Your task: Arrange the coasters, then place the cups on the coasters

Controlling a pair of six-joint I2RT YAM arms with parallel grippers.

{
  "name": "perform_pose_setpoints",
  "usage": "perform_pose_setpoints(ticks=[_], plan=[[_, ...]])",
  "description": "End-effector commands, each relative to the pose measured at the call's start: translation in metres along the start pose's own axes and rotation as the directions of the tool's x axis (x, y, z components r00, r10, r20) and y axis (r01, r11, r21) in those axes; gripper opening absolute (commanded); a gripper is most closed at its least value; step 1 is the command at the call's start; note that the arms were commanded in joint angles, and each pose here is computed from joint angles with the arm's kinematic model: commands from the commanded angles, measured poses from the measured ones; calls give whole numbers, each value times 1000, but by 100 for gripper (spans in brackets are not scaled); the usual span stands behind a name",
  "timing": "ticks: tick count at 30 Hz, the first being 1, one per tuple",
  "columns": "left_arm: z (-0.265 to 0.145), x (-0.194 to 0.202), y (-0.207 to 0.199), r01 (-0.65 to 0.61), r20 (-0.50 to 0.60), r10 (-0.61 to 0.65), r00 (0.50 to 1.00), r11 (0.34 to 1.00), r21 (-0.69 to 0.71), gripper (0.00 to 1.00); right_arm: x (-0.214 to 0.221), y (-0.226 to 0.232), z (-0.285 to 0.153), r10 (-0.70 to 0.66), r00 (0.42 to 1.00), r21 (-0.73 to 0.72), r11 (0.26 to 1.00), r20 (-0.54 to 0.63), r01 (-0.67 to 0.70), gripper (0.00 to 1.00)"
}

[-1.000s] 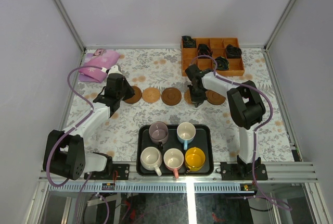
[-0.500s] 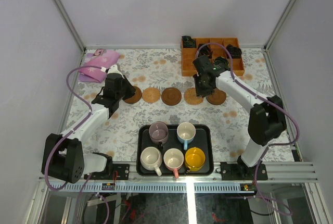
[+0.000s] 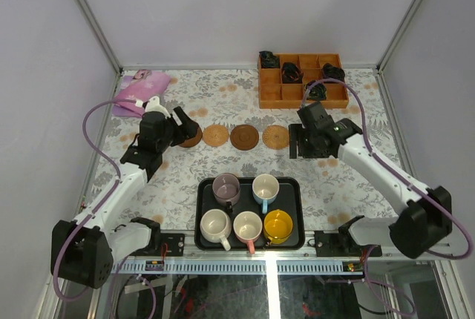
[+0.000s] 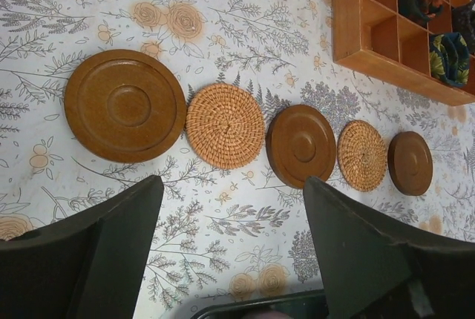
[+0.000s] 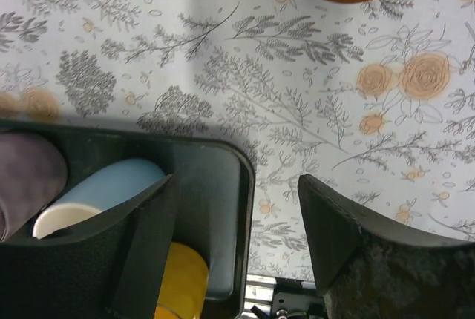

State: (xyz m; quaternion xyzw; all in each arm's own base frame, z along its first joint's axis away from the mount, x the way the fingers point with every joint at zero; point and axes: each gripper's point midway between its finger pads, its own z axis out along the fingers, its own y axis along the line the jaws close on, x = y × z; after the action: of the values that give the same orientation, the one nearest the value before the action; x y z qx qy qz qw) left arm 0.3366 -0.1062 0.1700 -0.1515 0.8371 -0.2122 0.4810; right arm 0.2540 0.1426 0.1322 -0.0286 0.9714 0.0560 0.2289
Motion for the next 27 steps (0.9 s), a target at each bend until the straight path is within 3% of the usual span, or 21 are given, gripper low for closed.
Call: perform_pose_setpoints(ticks=[1, 6, 9, 13, 27], plan=[[-5, 10, 1, -10, -23, 10, 1000, 1000, 11, 79, 13, 7, -20, 49, 998, -45, 998, 37, -47, 75], [-9, 11, 1, 10, -8, -10, 1000, 1000, 14, 84, 39, 9, -28, 26, 1000, -36, 999, 10, -26, 86], [-10, 13, 0, 7, -16, -7, 1000, 1000, 20, 89, 50, 12, -32, 21, 1000, -45, 999, -2, -21, 100], [-10, 14, -1, 0, -26, 0, 1000, 1000, 27, 95, 58, 23, -35, 14, 1000, -74, 997, -1, -14, 99], [-16, 24, 1, -8, -37, 10, 999, 999, 46, 96, 87, 94, -45, -154, 988, -186, 970, 14, 154, 99]])
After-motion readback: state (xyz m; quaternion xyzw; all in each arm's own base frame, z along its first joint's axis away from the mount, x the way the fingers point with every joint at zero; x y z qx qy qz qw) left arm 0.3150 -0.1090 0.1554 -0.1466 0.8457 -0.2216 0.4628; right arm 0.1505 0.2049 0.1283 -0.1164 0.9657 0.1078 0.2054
